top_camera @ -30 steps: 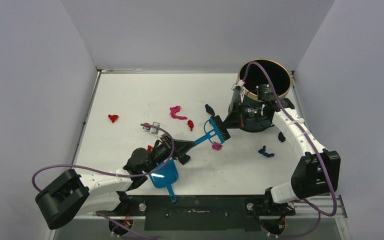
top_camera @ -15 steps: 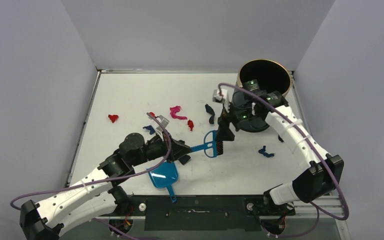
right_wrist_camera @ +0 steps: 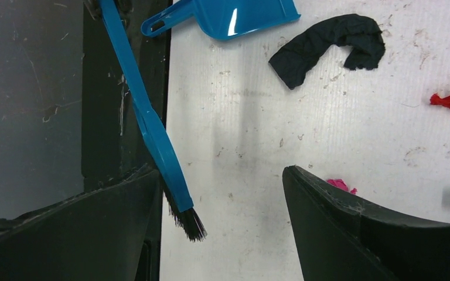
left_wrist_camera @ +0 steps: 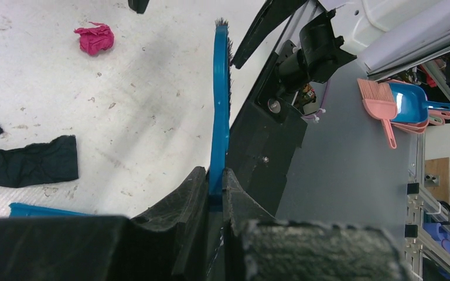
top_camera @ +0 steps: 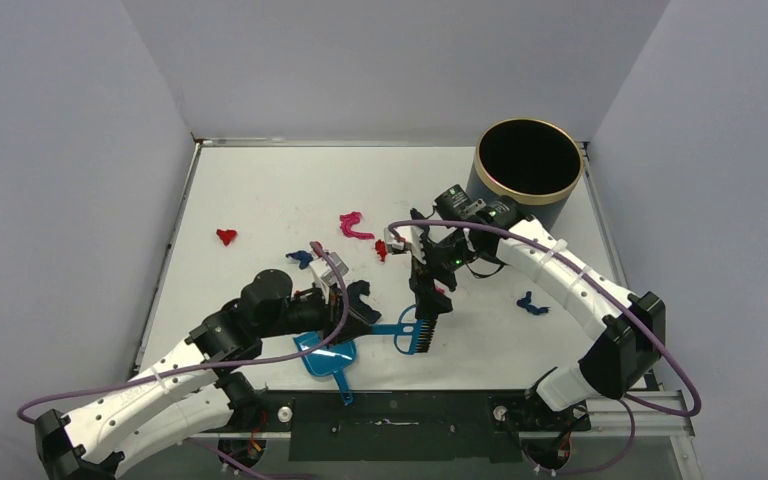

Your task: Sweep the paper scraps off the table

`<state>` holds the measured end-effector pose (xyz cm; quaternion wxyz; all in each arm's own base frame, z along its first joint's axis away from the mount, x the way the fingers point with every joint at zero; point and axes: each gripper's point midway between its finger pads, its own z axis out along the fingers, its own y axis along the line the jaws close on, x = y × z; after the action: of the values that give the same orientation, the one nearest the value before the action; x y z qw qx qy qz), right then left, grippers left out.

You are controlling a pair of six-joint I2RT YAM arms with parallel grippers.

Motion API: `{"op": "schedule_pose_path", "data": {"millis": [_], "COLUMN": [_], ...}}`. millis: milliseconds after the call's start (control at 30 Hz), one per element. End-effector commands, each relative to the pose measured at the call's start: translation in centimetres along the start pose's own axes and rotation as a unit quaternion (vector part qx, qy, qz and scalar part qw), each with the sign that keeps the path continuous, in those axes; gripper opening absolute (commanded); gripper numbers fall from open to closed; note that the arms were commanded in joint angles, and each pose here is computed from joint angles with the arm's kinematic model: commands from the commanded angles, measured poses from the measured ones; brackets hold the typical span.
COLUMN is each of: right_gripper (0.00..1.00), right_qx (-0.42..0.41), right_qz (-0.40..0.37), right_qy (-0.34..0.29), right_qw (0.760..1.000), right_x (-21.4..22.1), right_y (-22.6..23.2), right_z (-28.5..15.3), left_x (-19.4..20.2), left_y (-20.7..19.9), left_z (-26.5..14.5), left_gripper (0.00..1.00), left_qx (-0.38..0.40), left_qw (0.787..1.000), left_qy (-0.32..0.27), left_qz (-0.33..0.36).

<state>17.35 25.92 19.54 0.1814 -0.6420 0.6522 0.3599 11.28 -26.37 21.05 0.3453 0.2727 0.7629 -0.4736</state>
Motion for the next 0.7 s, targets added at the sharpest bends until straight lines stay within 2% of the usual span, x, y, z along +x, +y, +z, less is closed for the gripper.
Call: {"op": "schedule_pose_path", "data": {"millis": [0, 133, 333, 400, 433, 500, 533, 600, 667], "right_gripper": [0.78, 0.63, 0.19, 0.09, 0.06, 0.05, 0.05, 0.05, 0.05], "right_qx": [-0.017, -0.03, -0.05, -0.054, -0.057, -0.065, -0.07, -0.075, -0.076], "right_qz": [-0.017, -0.013, -0.015, -0.015, -0.014, -0.009, -0.007, -0.005, -0.004], "right_qy": [0.002, 0.003, -0.003, -0.01, -0.014, -0.022, -0.028, -0.032, -0.032], "right_qw": [1.0, 0.999, 0.999, 0.998, 0.998, 0.998, 0.997, 0.997, 0.997], "right_x": [0.5, 1.1, 1.2, 1.0, 0.9, 0.7, 0.5, 0.4, 0.3], "right_y": [0.8, 1.3, 2.1, 2.2, 2.3, 2.3, 2.4, 2.5, 2.5], "right_z": [0.6, 0.9, 0.9, 0.7, 0.6, 0.5, 0.4, 0.3, 0.3], "left_x": [-1.8, -2.2, -2.8, -2.8, -2.7, -2.4, -2.2, -1.8, -1.4], "left_y": [-1.3, -1.1, -0.9, -0.8, -0.7, -0.5, -0.5, -0.6, -0.6], "left_z": [-0.4, -0.4, -0.2, 0.0, 0.0, 0.2, 0.3, 0.4, 0.5], "left_gripper": [0.0, 0.0, 0.0, 0.0, 0.0, 0.22, 0.29, 0.35, 0.35], "left_qx": [0.025, 0.019, 0.017, 0.016, 0.015, 0.017, 0.02, 0.027, 0.031], "left_qw": [0.999, 0.998, 0.997, 0.997, 0.997, 0.998, 0.998, 0.998, 0.998], "left_qy": [-0.028, -0.038, -0.054, -0.056, -0.055, -0.049, -0.045, -0.037, -0.03], "left_qz": [0.032, 0.037, 0.043, 0.045, 0.045, 0.047, 0.048, 0.048, 0.047]}}
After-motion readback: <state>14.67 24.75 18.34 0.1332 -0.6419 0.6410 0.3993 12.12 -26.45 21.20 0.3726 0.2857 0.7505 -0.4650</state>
